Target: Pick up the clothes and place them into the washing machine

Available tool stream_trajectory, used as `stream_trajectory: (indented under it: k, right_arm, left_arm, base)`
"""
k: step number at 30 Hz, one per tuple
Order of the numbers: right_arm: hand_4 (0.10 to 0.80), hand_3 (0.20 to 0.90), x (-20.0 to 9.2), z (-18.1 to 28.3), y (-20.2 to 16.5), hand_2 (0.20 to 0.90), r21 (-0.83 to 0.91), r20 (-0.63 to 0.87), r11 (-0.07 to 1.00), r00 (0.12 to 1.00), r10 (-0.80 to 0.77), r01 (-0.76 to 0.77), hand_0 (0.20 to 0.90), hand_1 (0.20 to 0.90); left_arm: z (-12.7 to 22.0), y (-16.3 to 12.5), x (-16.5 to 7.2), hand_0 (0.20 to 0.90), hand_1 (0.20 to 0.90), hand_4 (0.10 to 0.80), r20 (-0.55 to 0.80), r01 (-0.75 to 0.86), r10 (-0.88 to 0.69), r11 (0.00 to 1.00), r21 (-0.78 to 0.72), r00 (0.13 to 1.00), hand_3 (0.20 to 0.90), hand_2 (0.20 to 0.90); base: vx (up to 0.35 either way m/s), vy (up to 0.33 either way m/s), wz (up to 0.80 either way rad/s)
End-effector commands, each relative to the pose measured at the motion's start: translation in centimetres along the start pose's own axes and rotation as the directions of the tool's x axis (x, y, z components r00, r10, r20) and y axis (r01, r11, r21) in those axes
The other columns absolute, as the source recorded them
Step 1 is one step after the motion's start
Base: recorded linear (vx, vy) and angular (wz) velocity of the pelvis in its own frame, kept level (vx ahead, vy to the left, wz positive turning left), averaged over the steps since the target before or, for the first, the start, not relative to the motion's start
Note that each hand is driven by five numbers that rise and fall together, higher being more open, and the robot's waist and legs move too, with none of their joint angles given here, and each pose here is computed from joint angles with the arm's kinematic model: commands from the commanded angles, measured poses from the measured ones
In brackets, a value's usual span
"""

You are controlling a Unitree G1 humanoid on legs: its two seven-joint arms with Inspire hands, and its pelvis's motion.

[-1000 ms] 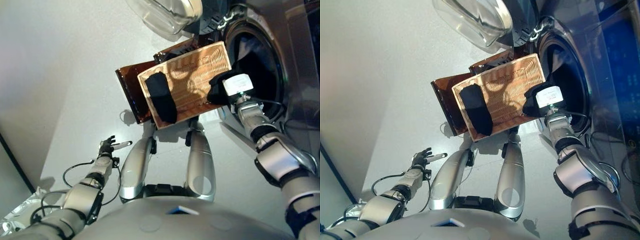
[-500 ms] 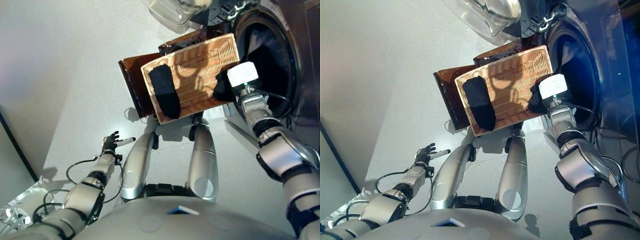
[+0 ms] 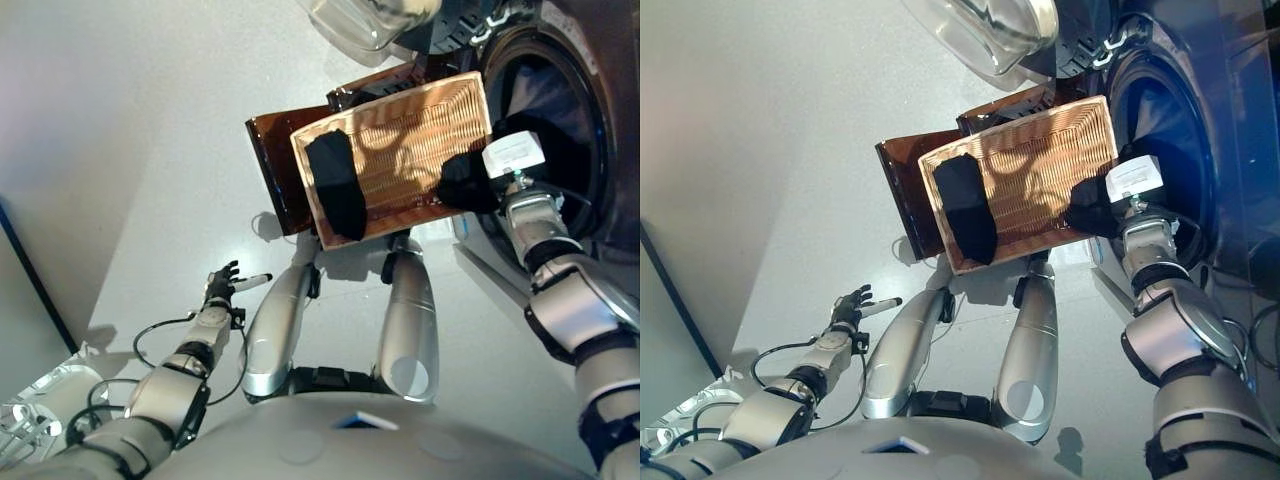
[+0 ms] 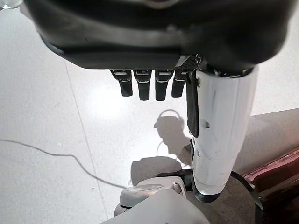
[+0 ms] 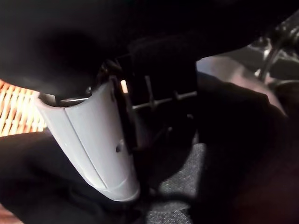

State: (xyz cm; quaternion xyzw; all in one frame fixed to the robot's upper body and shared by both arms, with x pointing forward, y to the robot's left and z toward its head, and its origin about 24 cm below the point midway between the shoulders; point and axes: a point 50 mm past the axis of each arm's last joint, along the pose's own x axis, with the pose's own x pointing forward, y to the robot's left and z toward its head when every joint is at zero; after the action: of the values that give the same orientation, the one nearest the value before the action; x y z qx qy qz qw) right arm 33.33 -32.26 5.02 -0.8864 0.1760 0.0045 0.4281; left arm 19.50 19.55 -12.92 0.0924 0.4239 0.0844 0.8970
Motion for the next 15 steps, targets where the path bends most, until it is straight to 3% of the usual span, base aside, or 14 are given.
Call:
stream_trajectory:
  k: [1, 4, 5, 6, 8, 11, 12, 14, 15]
  right_arm:
    - [0.3, 0.2, -0.8, -7.2, 0.8, 0.2, 0.059, -0.323, 0.996, 0.946, -0.04, 0.062, 0.2, 0.2]
    - [0.3, 0.2, -0.2, -7.6, -1.0, 0.2, 0.161, -0.384, 0.976, 0.92, -0.077, 0.148, 0.2, 0.2]
    - [0.3, 0.2, 0.0, -7.8, -1.8, 0.2, 0.293, -0.435, 0.928, 0.896, -0.084, 0.229, 0.2, 0.2]
    - [0.3, 0.2, 0.2, -7.6, -2.4, 0.2, 0.47, -0.501, 0.817, 0.863, -0.065, 0.334, 0.2, 0.2]
    - [0.3, 0.2, 0.4, -6.6, -2.8, 0.2, 0.581, -0.519, 0.714, 0.853, -0.044, 0.391, 0.2, 0.2]
    - [0.3, 0.2, 0.9, -4.5, -4.3, 0.2, 0.814, -0.531, 0.304, 0.846, 0.044, 0.495, 0.2, 0.2]
    - [0.3, 0.2, 0.9, -4.1, -4.1, 0.2, 0.845, -0.519, 0.201, 0.851, 0.082, 0.496, 0.2, 0.2]
    - [0.3, 0.2, 0.8, -2.6, -3.8, 0.2, 0.833, -0.481, -0.19, 0.85, 0.213, 0.519, 0.2, 0.2]
    - [0.3, 0.2, 0.7, -2.1, -3.4, 0.2, 0.798, -0.456, -0.301, 0.85, 0.264, 0.522, 0.2, 0.2]
  left_arm:
    - [-2.4, 1.6, -0.5, 0.9, 0.9, 0.8, -0.053, -0.089, 0.09, 0.996, 0.017, 0.995, 0.9, 0.9]
    - [-2.0, 1.6, -0.4, 0.9, 0.9, 0.8, -0.038, -0.096, 0.097, 0.995, 0.024, 0.995, 0.9, 0.9]
    - [-1.9, 1.4, -0.4, 0.9, 0.9, 0.8, -0.03, -0.097, 0.098, 0.995, 0.024, 0.995, 0.9, 0.9]
    - [-1.8, 1.4, -0.5, 0.9, 0.9, 0.8, -0.028, -0.1, 0.1, 0.995, 0.019, 0.995, 0.9, 0.9]
    - [-1.8, 1.4, -0.5, 0.9, 0.9, 0.8, -0.029, -0.107, 0.108, 0.994, 0.016, 0.994, 0.9, 0.9]
    - [-2.1, 1.7, -0.5, 0.9, 0.9, 0.8, -0.05, -0.13, 0.129, 0.991, -0.009, 0.99, 0.9, 0.9]
    - [-2.4, 1.9, -0.5, 0.9, 0.9, 0.8, -0.066, -0.14, 0.139, 0.99, -0.015, 0.988, 0.9, 0.9]
    - [-3.2, 2.3, -0.6, 0.9, 0.9, 0.8, -0.107, -0.161, 0.157, 0.987, -0.024, 0.982, 0.9, 0.9]
    - [-3.6, 2.6, -0.7, 0.9, 0.9, 0.8, -0.127, -0.171, 0.168, 0.985, -0.02, 0.978, 0.9, 0.9]
  base:
    - [0.023, 0.005, -0.05]
    - [0.022, 0.001, -0.07]
    - [0.031, 0.006, -0.1]
    - [0.041, 0.011, -0.09]
    - [0.036, 0.014, -0.04]
    - [0.038, 0.016, -0.06]
    - [0.035, 0.004, -0.13]
    - [0.039, -0.005, -0.15]
    - [0.036, -0.01, -0.1]
